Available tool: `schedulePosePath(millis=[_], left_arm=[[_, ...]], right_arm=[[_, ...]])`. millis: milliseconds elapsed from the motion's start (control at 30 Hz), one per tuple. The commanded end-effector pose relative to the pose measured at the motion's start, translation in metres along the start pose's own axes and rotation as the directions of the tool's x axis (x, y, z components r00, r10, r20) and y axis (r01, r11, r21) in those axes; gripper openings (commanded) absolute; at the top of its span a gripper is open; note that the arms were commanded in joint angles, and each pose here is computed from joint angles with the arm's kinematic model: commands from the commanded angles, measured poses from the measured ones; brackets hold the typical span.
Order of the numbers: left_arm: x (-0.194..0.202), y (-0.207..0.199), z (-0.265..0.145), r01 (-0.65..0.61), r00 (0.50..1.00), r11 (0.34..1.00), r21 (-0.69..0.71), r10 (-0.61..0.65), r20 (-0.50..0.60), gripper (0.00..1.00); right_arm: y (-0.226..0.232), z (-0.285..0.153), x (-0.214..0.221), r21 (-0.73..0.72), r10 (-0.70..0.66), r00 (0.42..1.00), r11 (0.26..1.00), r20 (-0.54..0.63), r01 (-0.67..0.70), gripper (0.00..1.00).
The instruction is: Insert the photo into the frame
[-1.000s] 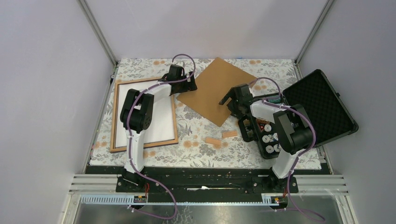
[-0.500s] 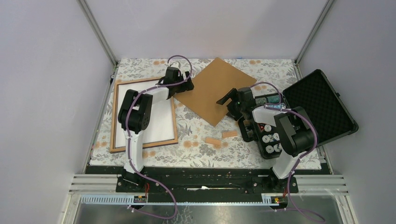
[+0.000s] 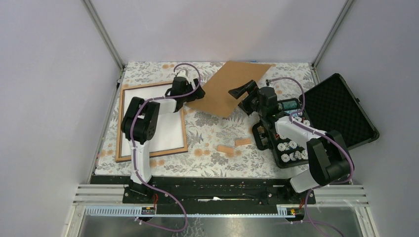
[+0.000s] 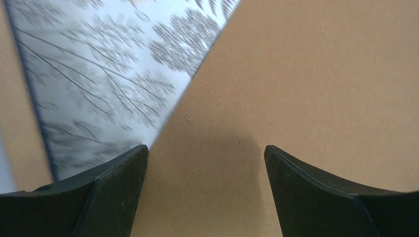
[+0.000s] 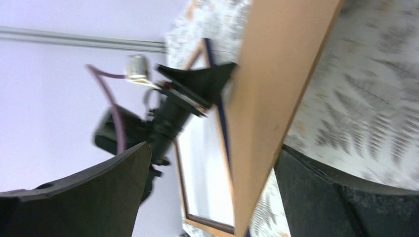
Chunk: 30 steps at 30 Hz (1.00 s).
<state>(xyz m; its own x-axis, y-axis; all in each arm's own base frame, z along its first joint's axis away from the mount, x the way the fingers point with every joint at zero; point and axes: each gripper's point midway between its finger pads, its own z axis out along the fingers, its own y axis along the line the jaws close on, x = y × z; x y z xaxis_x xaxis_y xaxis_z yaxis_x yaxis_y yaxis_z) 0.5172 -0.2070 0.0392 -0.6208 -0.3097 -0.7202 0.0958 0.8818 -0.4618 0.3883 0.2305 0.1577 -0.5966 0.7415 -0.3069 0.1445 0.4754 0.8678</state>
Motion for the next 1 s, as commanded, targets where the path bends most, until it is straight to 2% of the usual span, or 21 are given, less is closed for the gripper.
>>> schedulePosePath(millis=[0,133,267,333,400,433,500,633,767,867,967], left_arm=[[0.115,-0.059,-0.037,0.16,0.92,0.978,0.136,-0.098,-0.379,0.91],[0.133,-0.064,-0.042,0.191,0.908,0.969,0.159,-0.113,-0.403,0.91],[0.13,-0.068,-0.044,0.195,0.91,0.966,0.172,-0.114,-0.398,0.91],[0.127,-0.069,-0.045,0.192,0.914,0.966,0.175,-0.111,-0.391,0.91],[0.123,-0.069,-0.046,0.185,0.918,0.967,0.175,-0.107,-0.381,0.91],[0.12,-0.07,-0.047,0.179,0.923,0.968,0.174,-0.104,-0.371,0.91],[0.116,-0.07,-0.05,0.164,0.93,0.971,0.175,-0.093,-0.355,0.92],[0.106,-0.07,-0.056,0.115,0.946,0.976,0.184,-0.051,-0.319,0.96],[0.093,-0.069,-0.067,0.058,0.963,0.982,0.18,-0.008,-0.269,0.99],[0.074,-0.069,-0.08,0.007,0.98,0.986,0.168,0.027,-0.197,0.99],[0.052,-0.072,-0.097,-0.027,0.993,0.985,0.172,0.046,-0.104,0.99]], right_arm=[[0.098,-0.013,-0.019,-0.319,-0.01,0.995,0.947,0.1,0.041,1.0],[0.094,-0.008,-0.02,-0.279,-0.039,0.993,0.958,0.112,0.069,1.0],[0.085,-0.007,-0.028,-0.174,-0.071,0.987,0.98,0.145,0.096,1.0],[0.073,-0.008,-0.035,-0.06,-0.088,0.982,0.993,0.17,0.1,1.0],[0.059,-0.01,-0.037,0.072,-0.125,0.977,0.991,0.17,0.114,0.95],[0.044,-0.013,-0.034,0.159,-0.149,0.978,0.979,0.146,0.126,0.93],[0.037,-0.016,-0.031,0.218,-0.191,0.976,0.962,0.103,0.165,0.89],[0.038,-0.025,-0.029,0.228,-0.207,0.975,0.956,0.084,0.184,0.7],[0.045,-0.042,-0.036,0.236,-0.235,0.967,0.95,0.101,0.206,0.56],[0.045,-0.055,-0.04,0.261,-0.268,0.958,0.937,0.106,0.233,0.4],[0.04,-0.063,-0.043,0.279,-0.282,0.952,0.93,0.119,0.24,0.29]])
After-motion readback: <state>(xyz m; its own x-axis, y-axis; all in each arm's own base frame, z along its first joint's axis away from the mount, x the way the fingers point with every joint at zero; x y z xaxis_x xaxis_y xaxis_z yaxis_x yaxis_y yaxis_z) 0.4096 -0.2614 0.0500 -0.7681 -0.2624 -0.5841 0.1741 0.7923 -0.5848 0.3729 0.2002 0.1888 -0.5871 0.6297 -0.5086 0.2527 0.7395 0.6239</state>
